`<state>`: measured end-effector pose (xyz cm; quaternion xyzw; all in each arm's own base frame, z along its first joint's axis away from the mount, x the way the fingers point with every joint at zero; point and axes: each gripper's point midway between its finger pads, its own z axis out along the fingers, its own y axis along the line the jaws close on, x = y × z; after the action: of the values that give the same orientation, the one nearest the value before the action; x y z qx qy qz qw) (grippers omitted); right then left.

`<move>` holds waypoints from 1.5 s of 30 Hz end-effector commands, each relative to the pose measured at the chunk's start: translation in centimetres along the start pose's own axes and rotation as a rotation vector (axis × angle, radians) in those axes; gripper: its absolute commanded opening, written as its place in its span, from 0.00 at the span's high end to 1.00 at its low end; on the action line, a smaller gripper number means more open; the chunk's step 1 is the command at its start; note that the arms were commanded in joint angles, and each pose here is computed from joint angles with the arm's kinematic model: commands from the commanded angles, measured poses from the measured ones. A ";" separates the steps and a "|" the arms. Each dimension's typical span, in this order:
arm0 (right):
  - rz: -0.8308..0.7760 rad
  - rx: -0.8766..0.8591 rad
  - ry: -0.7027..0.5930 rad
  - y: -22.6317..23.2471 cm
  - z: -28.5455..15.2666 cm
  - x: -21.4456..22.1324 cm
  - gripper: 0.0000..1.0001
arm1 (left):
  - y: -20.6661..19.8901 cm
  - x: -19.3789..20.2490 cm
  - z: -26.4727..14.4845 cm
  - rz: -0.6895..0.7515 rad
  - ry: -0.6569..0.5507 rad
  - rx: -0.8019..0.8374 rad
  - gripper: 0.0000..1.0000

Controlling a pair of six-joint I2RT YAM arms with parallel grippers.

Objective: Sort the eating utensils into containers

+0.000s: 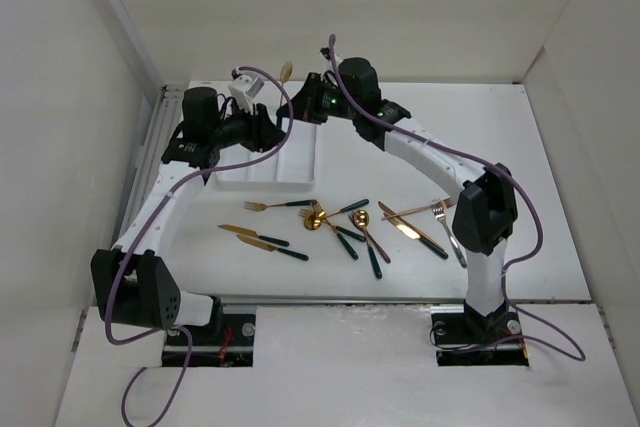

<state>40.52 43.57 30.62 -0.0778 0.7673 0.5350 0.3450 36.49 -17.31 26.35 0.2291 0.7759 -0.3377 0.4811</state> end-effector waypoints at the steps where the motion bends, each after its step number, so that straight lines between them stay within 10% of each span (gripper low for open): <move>1: -0.039 -0.099 -0.030 2.8 0.1 -1.3 1.00 | 0.3 -2.8 -0.4 0.045 -0.064 -0.042 0.73; 6: -0.036 -0.113 -0.003 2.3 1.0 -0.8 1.00 | 1.0 -2.6 -0.2 0.019 -0.059 -0.075 1.00; 11: -0.007 -0.121 0.025 1.5 1.6 -0.5 1.00 | 1.8 -1.5 0.1 -0.035 -0.040 -0.110 1.00; 21: 0.109 0.104 -0.092 -7.8 -2.8 -3.9 0.00 | 5.4 3.5 3.1 -0.268 0.091 -0.201 1.00; 33: 0.092 0.542 -0.171 -17.2 -12.5 -5.0 0.00 | 6.2 7.5 9.5 -0.305 0.272 -0.227 1.00; 45: 0.076 0.569 -0.221 -16.6 -14.5 -6.5 0.00 | 8.9 10.2 10.2 -0.421 0.307 -0.348 1.00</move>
<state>47.39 23.22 21.07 0.1149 0.8629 0.3164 0.3770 42.68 -19.22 9.18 0.0417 0.9237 -0.2530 0.2847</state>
